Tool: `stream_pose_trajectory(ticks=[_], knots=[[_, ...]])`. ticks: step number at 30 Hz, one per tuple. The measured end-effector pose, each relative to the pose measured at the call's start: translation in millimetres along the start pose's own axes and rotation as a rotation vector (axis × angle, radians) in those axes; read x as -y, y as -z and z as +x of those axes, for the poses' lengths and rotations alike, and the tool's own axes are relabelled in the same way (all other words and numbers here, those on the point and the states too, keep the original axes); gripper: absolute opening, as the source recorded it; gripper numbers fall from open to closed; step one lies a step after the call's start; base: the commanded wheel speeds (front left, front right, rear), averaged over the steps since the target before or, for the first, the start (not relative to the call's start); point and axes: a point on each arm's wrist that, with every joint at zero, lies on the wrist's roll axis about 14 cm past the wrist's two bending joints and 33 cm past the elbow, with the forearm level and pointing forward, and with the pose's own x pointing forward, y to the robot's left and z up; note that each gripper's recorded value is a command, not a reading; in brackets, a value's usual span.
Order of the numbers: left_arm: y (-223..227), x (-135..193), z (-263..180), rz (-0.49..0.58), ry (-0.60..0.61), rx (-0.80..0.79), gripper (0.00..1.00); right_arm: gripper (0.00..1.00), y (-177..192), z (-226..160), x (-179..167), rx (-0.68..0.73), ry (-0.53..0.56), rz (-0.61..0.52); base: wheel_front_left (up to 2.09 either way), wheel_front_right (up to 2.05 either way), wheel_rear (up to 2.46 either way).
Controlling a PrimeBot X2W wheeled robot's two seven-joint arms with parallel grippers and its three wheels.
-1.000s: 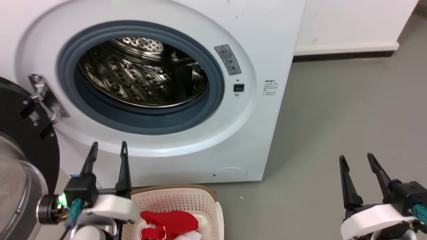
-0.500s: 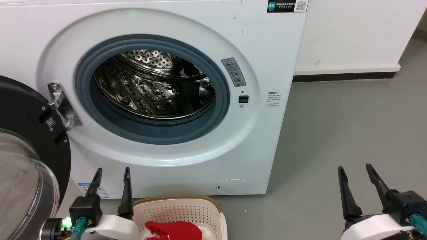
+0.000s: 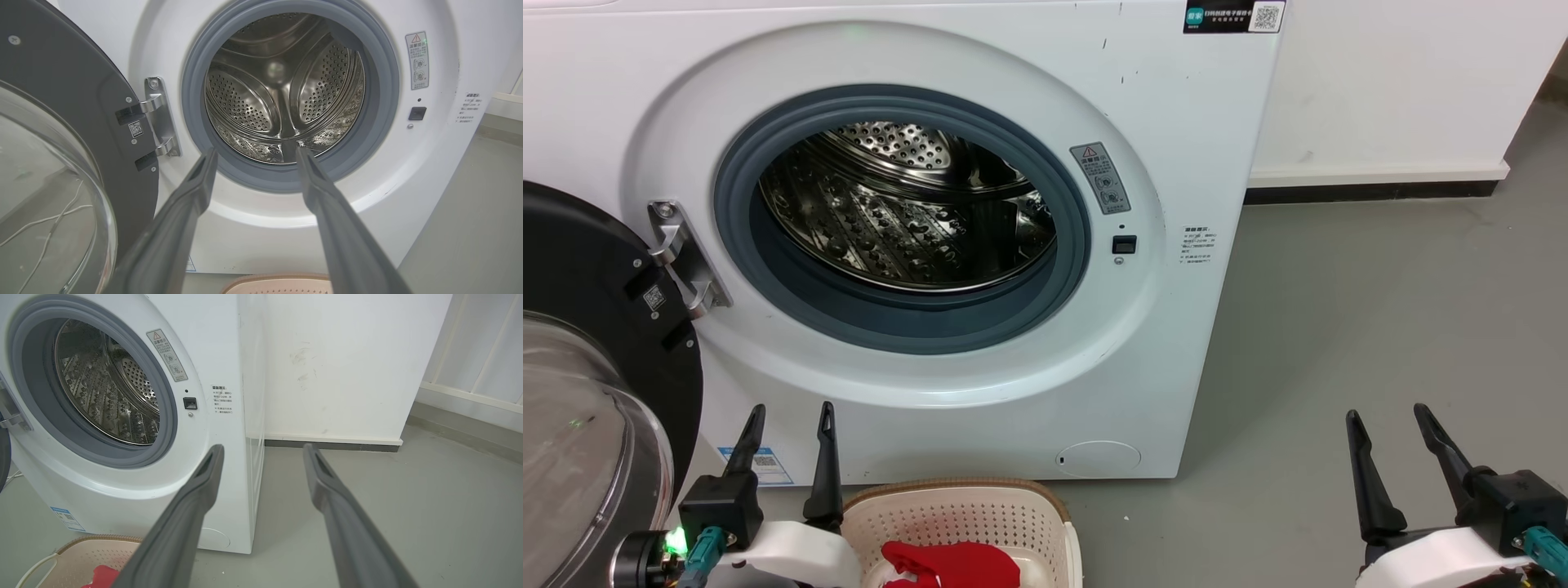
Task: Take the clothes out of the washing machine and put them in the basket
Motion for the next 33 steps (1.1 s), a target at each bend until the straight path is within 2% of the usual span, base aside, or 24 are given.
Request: stream_pose_trajectory(ticks=[11,12,16,33], knots=[[4,1,0,-0.011,-0.003,-0.015,1.00,1.00,1,0,-1,-0.003,-0.002,0.003,0.00,0.00,0.00],[5,2,-1,-0.012,-0.002,-0.019,0.00,0.00,2,0,-1,-0.007,-0.002,0.004,0.00,0.00,0.00],[23,5,-7,-0.036,-0.007,-0.079,0.00,0.00,17,-5,-1,-0.051,-0.001,0.022,0.00,0.00,0.00],[38,-2,-6,-0.368,-0.065,-0.162,0.00,0.00,27,1,2,-0.066,0.022,0.368,0.00,0.00,0.00]])
